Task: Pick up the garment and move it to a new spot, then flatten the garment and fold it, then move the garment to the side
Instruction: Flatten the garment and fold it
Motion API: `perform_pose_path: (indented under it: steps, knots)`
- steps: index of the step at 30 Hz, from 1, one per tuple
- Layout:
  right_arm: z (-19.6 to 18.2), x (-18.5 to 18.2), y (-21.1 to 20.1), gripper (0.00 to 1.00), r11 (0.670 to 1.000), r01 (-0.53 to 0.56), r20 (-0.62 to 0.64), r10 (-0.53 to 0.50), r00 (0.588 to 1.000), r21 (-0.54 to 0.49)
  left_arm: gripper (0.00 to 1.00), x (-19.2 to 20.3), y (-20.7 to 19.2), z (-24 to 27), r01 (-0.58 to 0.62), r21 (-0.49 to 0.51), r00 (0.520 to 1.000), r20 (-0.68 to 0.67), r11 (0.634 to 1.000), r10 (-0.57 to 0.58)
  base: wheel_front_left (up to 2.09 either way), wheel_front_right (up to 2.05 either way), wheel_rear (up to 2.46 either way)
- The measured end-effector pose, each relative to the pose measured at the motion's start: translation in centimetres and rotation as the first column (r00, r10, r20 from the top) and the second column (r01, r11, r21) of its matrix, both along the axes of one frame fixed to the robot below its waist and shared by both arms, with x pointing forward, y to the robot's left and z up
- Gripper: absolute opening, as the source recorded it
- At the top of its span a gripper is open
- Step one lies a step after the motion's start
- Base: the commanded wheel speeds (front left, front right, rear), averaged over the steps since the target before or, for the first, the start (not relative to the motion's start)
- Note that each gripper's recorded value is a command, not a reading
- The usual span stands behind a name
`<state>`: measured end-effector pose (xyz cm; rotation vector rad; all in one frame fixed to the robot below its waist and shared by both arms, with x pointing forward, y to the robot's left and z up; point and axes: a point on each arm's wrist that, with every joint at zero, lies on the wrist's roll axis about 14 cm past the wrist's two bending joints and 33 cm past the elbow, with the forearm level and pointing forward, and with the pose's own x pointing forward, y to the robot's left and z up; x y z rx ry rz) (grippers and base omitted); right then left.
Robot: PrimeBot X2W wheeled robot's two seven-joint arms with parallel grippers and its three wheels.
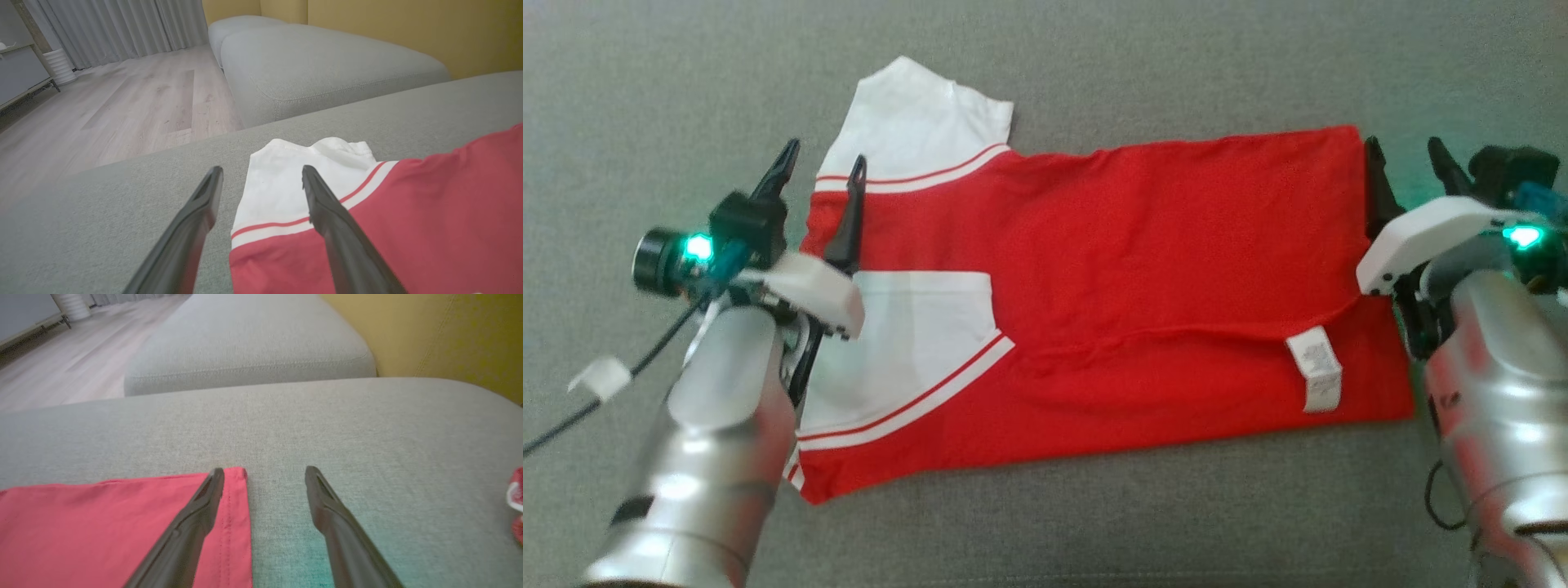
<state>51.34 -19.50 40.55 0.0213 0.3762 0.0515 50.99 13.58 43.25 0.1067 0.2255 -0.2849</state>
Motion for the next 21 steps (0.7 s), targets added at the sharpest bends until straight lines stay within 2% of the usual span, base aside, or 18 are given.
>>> perform_pose_path:
  steps: [4, 13, 14, 16, 17, 21]
  knots:
    - [-2.1, 0.9, 0.3, 1.0, 1.0, -0.013, -0.072, 0.012, 0.997, -0.013, 1.0, 1.0, -0.6, -1.7, 0.043, 0.028, 0.998, -0.056, 0.999, -0.042, 0.0, 0.0, 0.0]
    - [-4.3, 3.2, 2.4, 1.0, 0.994, -0.1, -0.135, 0.093, 0.987, -0.048, 1.0, 2.8, -0.2, -3.6, 0.101, 0.04, 0.985, -0.147, 0.994, -0.094, 0.0, 0.0, 0.0]
    - [-4.3, 3.4, 2.4, 0.83, 0.994, -0.1, -0.135, 0.093, 0.986, -0.043, 1.0, 2.9, 0.0, -3.7, 0.102, 0.039, 0.984, -0.151, 0.994, -0.095, 0.0, 0.0, 0.0]
    - [-4.2, 3.5, 2.7, 0.1, 0.993, -0.111, -0.136, 0.104, 0.985, -0.047, 1.0, 2.7, 0.4, -4.1, 0.106, 0.041, 0.981, -0.168, 0.994, -0.097, 0.0, 0.0, 0.0]
    - [-4.3, 3.5, 2.7, 0.0, 0.992, -0.114, -0.133, 0.107, 0.985, -0.047, 1.0, 2.6, 0.6, -4.4, 0.109, 0.041, 0.979, -0.176, 0.993, -0.1, 0.0, 0.0, 0.0]
    - [-4.3, 3.6, 2.7, 0.0, 0.992, -0.121, -0.117, 0.115, 0.987, -0.047, 1.0, 3.0, 0.2, -4.8, 0.134, 0.032, 0.972, -0.202, 0.991, -0.124, 0.0, 0.0, 0.0]
